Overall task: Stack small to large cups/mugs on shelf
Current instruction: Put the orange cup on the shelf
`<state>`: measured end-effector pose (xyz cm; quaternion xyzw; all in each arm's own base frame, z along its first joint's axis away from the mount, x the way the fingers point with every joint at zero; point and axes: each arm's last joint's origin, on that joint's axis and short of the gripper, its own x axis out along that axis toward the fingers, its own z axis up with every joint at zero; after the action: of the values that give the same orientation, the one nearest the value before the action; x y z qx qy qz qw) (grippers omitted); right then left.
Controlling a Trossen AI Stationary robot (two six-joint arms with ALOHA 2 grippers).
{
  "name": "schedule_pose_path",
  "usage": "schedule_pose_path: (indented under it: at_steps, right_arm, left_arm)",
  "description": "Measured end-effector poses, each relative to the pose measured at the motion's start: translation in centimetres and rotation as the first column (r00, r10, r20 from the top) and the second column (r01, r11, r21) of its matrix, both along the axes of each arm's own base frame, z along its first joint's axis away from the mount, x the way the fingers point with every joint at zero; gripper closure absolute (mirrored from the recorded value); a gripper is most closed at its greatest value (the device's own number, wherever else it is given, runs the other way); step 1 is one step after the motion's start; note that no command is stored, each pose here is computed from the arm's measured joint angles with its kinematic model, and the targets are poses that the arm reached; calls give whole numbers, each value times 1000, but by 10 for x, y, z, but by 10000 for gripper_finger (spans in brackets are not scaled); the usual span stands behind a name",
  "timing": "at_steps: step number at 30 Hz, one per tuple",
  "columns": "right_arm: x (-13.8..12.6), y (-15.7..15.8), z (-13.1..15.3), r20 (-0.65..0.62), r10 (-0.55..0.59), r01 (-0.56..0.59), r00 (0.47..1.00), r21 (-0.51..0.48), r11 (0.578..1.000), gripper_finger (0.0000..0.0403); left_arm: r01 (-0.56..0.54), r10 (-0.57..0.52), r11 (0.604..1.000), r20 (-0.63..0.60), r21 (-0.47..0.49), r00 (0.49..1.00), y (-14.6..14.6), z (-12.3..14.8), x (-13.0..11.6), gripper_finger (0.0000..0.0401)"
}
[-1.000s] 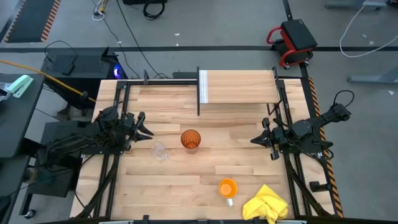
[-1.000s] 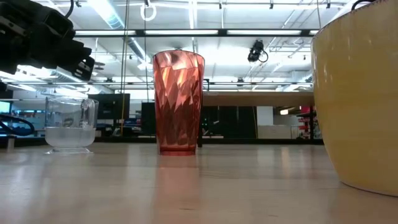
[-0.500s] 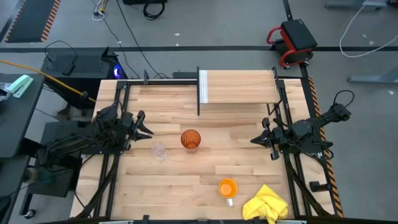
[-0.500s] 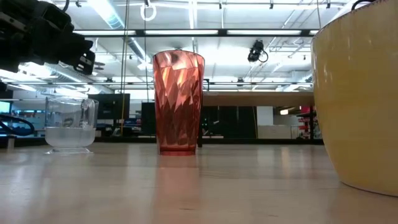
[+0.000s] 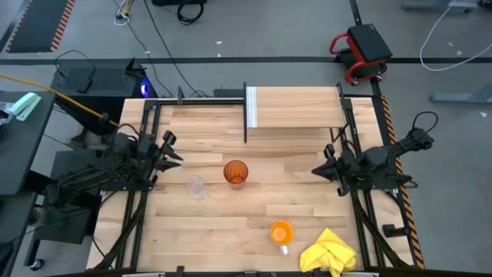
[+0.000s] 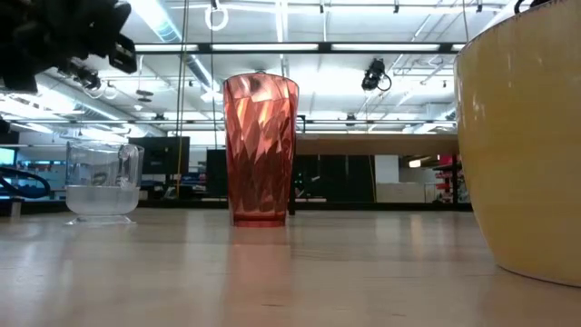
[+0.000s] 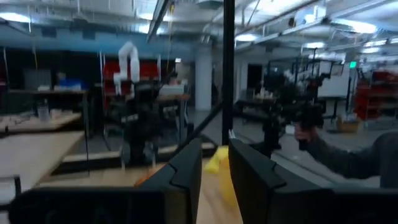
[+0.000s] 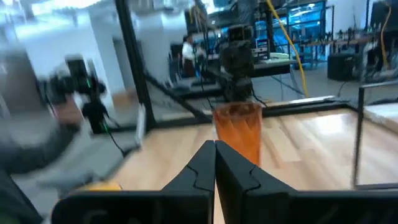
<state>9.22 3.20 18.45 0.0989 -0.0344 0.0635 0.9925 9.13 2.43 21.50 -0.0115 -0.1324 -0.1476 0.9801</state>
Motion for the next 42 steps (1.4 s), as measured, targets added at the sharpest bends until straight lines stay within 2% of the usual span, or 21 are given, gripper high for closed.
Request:
schedule_pose_path:
  at_steps: [6,10,14,21,26,32,38,42]
  right_arm:
    - [-3,-1,18,164,1,-25,986,147,989,387]
    - [-8,-3,32,302,-14,-50,953,205,977,387]
    - [-12,-5,40,392,-32,-57,920,215,975,387]
    - [-16,-7,47,462,-50,-63,885,225,972,387]
    - [-18,-8,58,475,-34,-93,879,241,966,387]
    - [-12,-2,81,391,61,-130,918,154,979,387]
    - [13,9,107,285,77,-110,955,101,989,387]
    - [35,19,125,183,87,-101,979,66,993,387]
  left_arm:
    - [38,-36,996,26,-87,999,-1,6,-2,314]
    - [42,-40,994,24,-98,999,-1,6,-2,318]
    - [41,-39,994,24,-98,999,-1,6,-2,315]
    - [44,-41,993,24,-109,999,-1,6,-2,313]
    - [80,-72,981,51,-179,996,-2,11,-4,318]
    - [131,-108,968,115,-213,987,-9,17,-5,315]
    - [184,-158,956,127,-229,979,-16,18,-4,323]
    - [206,-184,959,124,-194,975,-20,28,-5,329]
